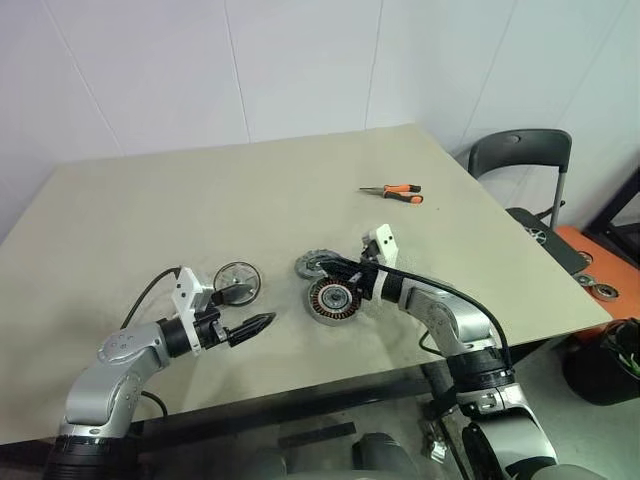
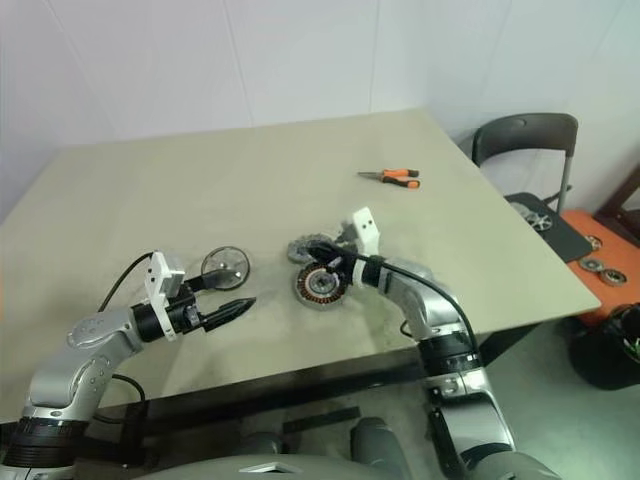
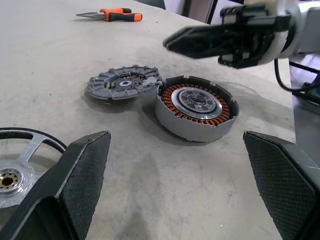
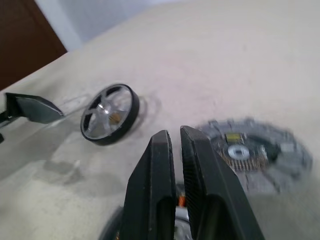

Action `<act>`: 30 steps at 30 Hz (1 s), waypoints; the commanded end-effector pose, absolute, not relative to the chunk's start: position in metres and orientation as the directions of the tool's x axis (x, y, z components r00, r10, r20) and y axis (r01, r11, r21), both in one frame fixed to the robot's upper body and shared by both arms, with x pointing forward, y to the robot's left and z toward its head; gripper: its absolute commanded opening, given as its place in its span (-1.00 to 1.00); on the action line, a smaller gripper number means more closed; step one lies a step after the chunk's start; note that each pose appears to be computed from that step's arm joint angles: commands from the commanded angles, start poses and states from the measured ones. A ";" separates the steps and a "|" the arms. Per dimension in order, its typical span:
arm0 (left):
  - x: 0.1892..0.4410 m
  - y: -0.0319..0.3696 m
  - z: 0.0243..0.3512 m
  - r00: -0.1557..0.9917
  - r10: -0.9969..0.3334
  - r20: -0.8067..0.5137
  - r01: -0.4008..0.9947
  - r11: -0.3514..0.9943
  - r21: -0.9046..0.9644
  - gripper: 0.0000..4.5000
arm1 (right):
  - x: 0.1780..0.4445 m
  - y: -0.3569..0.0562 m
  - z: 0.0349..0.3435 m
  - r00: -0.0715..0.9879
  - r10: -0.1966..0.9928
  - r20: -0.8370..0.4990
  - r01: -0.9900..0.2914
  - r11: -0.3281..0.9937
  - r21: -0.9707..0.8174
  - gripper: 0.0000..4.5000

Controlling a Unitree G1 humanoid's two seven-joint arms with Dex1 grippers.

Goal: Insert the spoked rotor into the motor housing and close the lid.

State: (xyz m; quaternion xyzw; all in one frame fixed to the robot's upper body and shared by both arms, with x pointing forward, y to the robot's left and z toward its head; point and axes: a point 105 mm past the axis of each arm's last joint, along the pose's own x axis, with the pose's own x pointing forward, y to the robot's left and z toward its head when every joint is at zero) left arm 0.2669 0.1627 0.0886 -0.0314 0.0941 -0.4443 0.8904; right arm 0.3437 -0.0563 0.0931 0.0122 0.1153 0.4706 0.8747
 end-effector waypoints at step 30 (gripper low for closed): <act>0.266 0.160 0.098 0.586 -0.803 -0.108 0.796 0.596 -0.107 1.00 | 0.321 -0.056 0.052 0.434 0.815 -0.384 -0.899 0.418 -0.128 -0.83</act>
